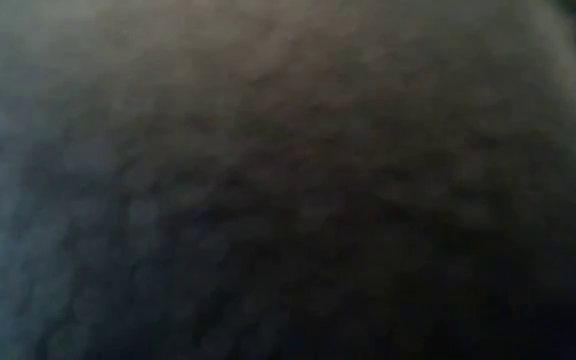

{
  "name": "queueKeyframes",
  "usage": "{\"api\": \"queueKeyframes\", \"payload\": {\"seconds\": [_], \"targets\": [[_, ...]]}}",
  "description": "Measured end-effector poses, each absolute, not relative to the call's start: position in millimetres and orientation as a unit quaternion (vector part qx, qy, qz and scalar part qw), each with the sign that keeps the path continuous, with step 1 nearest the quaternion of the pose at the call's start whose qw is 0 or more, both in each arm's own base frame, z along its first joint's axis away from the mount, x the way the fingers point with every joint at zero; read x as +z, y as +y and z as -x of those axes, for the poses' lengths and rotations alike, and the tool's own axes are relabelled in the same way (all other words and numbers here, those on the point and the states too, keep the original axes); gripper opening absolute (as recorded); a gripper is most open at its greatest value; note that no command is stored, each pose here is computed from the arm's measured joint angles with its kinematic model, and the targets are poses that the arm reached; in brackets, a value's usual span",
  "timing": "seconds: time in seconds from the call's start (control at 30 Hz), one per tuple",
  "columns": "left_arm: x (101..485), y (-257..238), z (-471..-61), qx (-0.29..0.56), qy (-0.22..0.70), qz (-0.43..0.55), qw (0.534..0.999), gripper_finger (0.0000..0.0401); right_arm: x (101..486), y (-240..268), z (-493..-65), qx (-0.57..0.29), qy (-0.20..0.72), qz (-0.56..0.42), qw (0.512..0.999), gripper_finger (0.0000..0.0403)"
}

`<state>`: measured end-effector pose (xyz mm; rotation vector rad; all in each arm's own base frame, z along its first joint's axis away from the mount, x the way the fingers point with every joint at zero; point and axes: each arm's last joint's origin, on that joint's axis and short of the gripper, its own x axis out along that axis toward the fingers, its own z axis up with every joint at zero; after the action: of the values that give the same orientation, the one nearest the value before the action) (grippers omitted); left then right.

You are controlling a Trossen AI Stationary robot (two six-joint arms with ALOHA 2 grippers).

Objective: Pick and place slides into the shelf
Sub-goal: Put the black slipper under the shelf

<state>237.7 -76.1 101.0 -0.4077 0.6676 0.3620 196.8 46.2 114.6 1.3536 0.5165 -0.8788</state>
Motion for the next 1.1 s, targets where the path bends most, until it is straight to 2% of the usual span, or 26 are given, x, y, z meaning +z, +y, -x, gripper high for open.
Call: {"api": "queueKeyframes", "payload": {"seconds": [0.27,0.8,1.1], "targets": [[102.7,-76.5,-239.4,0.174,0.312,0.201,0.912,0.0,102.1,48.5,-205.6,-0.393,0.21,-0.613,0.652,0.0],[103.8,-76.0,-240.2,0.182,0.302,0.2,0.914,0.0,103.6,46.8,-207.9,-0.399,0.174,-0.606,0.666,0.0],[102.6,-75.6,-238.9,0.189,0.307,0.207,0.909,0.0001,103.9,46.9,-208.5,-0.392,0.184,-0.595,0.677,0.0]]}}
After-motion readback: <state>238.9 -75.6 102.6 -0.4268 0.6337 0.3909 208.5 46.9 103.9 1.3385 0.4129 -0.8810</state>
